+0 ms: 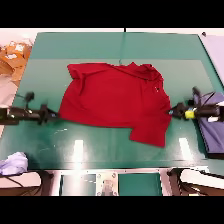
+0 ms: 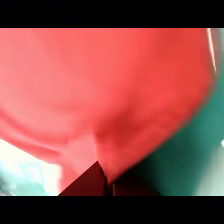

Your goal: Fold the shirts.

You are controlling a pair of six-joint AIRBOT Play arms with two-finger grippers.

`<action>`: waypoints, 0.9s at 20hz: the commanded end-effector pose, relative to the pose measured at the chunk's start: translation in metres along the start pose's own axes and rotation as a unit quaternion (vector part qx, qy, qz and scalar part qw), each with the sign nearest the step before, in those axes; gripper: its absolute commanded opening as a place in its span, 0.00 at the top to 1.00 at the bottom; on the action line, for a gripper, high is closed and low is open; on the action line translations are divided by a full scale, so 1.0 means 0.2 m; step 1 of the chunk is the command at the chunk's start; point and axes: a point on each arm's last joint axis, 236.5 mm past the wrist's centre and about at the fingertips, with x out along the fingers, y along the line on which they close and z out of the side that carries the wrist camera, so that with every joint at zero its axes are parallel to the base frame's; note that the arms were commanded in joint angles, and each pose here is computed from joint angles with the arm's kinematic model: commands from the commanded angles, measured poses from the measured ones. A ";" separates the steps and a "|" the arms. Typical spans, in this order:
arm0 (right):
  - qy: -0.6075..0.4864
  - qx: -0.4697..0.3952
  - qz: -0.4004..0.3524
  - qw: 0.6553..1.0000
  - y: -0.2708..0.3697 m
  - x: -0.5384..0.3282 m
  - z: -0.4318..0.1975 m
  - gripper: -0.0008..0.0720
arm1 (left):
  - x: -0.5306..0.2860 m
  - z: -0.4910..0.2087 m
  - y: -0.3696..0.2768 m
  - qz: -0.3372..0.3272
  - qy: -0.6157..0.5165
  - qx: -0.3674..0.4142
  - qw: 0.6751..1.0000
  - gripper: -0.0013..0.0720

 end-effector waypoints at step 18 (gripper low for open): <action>-0.681 -0.455 -0.027 0.573 2.36 -2.17 -0.54 0.96 | -1.72 -1.03 -2.62 0.074 -0.590 0.595 0.541 0.96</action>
